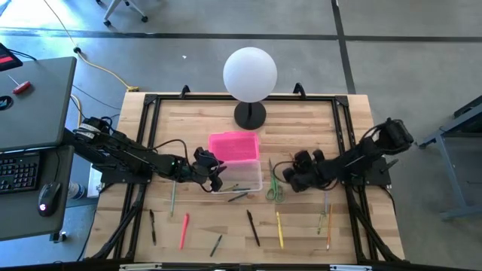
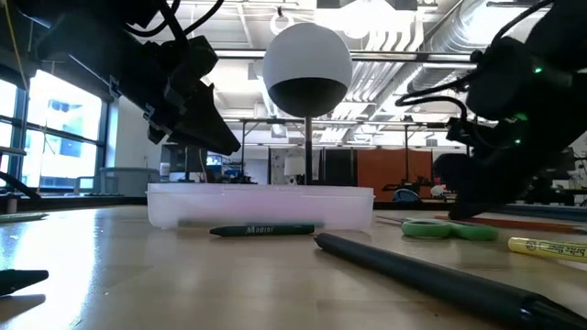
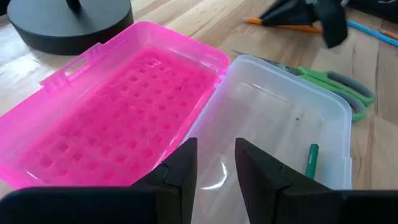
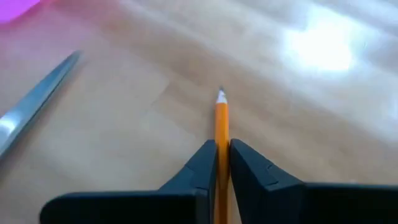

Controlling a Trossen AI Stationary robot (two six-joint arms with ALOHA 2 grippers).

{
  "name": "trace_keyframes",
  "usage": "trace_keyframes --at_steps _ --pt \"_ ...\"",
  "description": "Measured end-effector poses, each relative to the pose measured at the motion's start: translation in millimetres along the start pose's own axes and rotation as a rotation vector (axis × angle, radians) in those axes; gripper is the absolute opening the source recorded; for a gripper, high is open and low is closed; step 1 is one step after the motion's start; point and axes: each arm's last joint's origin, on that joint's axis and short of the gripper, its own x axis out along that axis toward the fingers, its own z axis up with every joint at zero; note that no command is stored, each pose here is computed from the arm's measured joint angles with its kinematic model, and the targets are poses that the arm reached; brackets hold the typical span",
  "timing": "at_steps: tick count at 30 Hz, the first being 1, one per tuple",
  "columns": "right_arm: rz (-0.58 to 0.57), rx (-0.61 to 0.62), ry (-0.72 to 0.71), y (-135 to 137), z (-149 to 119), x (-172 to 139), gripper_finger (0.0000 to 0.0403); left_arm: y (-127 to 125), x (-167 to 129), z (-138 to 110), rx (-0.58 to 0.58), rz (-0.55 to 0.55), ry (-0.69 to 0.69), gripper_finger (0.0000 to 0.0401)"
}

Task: Pick & place school supplies into a supply box
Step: Put the left orange pencil into the pink supply box

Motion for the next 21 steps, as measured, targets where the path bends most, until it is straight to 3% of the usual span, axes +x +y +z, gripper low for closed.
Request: trace_keyframes --at_steps 10,17,21 --pt "0.089 0.075 -0.010 -23.9 -2.5 26.3 0.0048 0.0 0.0 0.0 0.000 0.000 0.000 0.0138" --pt "0.135 -0.125 -0.047 -17.1 1.4 26.7 0.0072 0.0 0.0 0.1 -0.001 0.003 -0.002 0.0138" --pt "0.099 -0.083 -0.052 -14.4 1.3 33.1 0.0064 0.1 0.0 0.2 -0.001 0.004 -0.003 0.0138"
